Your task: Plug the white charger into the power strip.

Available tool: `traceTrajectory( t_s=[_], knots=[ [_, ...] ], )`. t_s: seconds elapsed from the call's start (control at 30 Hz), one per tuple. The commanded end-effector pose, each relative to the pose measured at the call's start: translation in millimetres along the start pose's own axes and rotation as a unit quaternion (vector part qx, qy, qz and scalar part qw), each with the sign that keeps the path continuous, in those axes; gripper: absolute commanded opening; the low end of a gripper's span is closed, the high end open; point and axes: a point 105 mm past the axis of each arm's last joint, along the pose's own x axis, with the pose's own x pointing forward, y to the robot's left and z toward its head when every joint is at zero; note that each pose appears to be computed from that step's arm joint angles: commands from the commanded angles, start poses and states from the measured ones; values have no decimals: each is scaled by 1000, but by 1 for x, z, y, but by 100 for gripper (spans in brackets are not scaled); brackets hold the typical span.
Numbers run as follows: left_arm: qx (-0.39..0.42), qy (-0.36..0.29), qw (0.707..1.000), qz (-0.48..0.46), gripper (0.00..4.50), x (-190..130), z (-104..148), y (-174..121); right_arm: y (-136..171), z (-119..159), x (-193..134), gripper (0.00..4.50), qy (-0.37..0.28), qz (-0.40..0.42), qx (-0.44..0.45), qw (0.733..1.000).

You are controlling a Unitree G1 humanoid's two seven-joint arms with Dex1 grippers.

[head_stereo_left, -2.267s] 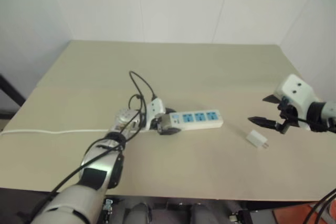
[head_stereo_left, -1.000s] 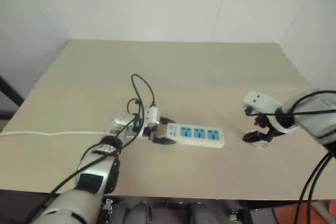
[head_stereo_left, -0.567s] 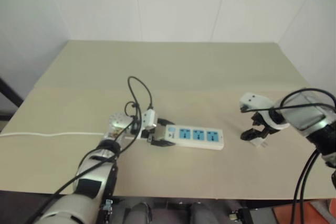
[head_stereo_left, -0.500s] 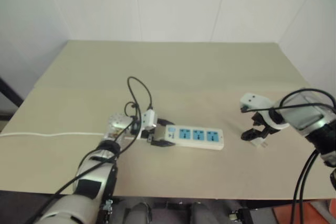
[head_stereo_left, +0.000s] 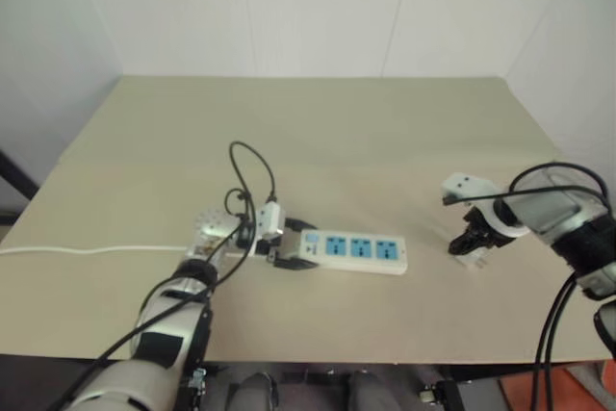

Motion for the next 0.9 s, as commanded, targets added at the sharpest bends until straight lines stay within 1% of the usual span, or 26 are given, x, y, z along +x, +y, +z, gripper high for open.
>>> traceTrajectory(
  t_s=[0.03, 0.07, 0.1, 0.2, 0.33, 0.4, 0.47, 0.5, 0.53, 0.57, 0.6, 0.67, 0.73, 0.8, 0.9],
  knots=[
    [-8, 6, 1000, -13, 327, -1, -4, -5, 0, 3, -4, 150, -5, -2, -13, 1000],
    [-8, 6, 1000, -15, 327, -1, -3, -5, 1, 3, -4, 119, -3, -2, -16, 1000],
    [-7, 6, 1000, -17, 327, -1, -3, -5, 1, 3, -5, 111, -4, -4, -19, 1000],
    [-4, 10, 1000, -22, 327, -4, -1, -4, 1, 6, -11, 111, -14, -13, -30, 999],
    [-8, 26, 999, -20, 327, -15, 1, 0, 2, 19, -32, 111, -58, -33, -54, 996],
    [-3, 52, 998, -25, 327, -21, -2, -2, 11, 33, -48, 111, -117, -34, -94, 988],
    [2, 60, 998, -23, 327, -25, -3, -3, 20, 46, -61, 111, -193, -35, -130, 972],
    [1, 57, 998, -20, 327, -26, -2, -3, 24, 52, -65, 111, -237, -29, -137, 961],
    [0, 54, 998, -18, 327, -27, -1, -3, 27, 56, -68, 111, -266, -25, -139, 954],
    [1, 52, 999, -15, 327, -27, 0, -4, 34, 59, -72, 111, -304, -6, -150, 941],
    [3, 52, 999, -9, 327, -27, 0, -4, 43, 64, -76, 111, -362, 14, -169, 917],
    [2, 49, 999, -1, 327, -25, 0, -6, 55, 70, -82, 111, -452, 28, -188, 872],
    [-7, 42, 999, -1, 327, -22, 1, -10, 62, 75, -80, 111, -500, 33, -190, 844],
    [-12, 42, 999, -8, 327, -20, 2, -15, 74, 79, -75, 111, -545, 47, -208, 811],
    [-15, 46, 999, -10, 327, -19, 3, -19, 84, 87, -70, 111, -587, 65, -211, 779]
  ],
)
